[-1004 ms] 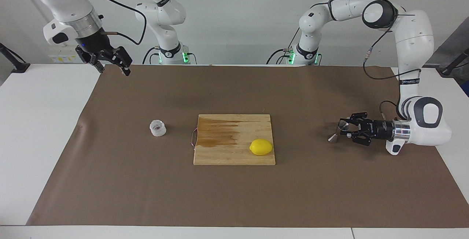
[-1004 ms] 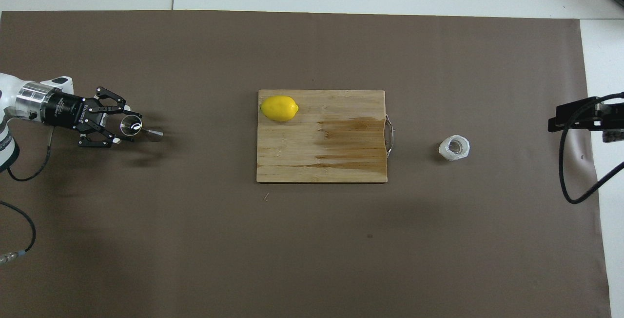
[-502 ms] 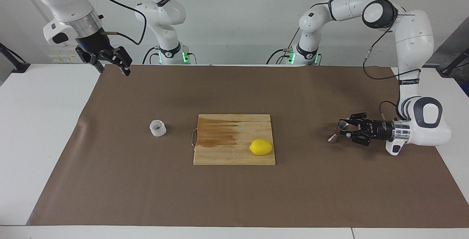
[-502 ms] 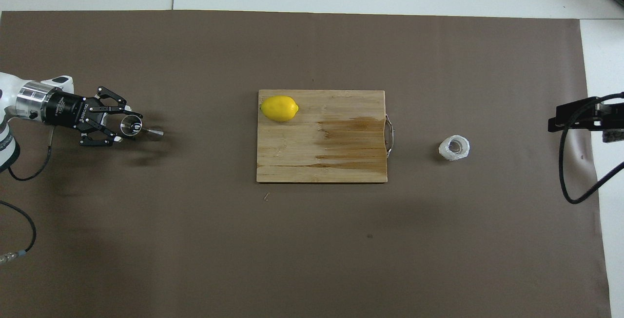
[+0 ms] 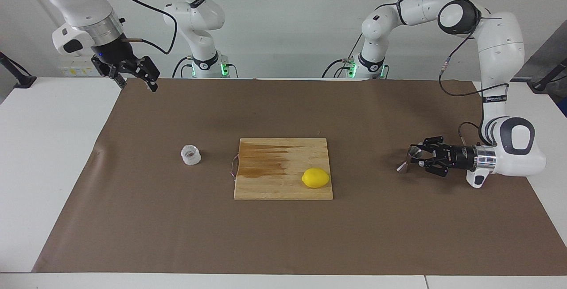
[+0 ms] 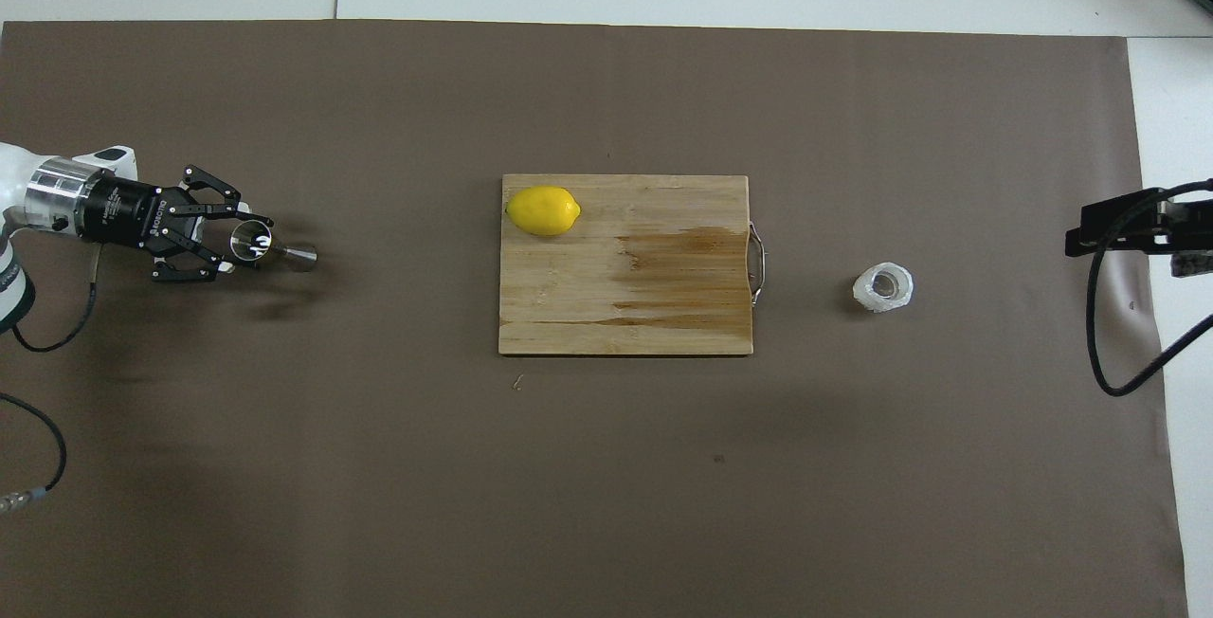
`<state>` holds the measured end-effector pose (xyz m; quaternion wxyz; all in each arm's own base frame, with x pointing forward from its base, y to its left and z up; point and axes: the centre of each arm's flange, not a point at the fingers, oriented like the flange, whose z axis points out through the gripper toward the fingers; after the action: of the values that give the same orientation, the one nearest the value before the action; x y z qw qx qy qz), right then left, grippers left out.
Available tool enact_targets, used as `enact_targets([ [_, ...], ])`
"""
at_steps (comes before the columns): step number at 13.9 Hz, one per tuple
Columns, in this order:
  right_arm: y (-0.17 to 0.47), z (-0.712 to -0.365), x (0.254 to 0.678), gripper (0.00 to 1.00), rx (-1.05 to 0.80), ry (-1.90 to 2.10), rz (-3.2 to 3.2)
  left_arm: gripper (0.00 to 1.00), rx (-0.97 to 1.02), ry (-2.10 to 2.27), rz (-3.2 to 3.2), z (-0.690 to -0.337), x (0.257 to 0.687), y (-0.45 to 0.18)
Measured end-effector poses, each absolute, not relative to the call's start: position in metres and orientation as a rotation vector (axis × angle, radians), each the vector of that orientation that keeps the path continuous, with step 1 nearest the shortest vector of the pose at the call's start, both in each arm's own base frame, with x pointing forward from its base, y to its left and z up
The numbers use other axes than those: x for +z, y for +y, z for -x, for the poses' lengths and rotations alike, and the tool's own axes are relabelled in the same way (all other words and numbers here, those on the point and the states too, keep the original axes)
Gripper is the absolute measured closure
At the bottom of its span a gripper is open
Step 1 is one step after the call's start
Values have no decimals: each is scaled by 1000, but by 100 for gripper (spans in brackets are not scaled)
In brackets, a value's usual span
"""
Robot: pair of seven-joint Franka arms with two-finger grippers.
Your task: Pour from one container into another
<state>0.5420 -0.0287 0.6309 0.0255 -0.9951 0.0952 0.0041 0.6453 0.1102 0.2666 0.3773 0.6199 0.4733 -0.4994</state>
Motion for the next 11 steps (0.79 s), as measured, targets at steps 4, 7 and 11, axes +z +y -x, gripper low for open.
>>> enact_targets([
  [4, -29, -542, 631, 0, 13, 294, 3076, 49, -1274, 1213, -1583, -646, 267, 110],
  [7, -29, -542, 631, 0, 13, 294, 3076, 49, -1272, 1212, -1584, -646, 267, 109],
  [11, -29, -542, 631, 0, 13, 294, 3076, 49, -1277, 1189, -1570, -649, 273, 101],
])
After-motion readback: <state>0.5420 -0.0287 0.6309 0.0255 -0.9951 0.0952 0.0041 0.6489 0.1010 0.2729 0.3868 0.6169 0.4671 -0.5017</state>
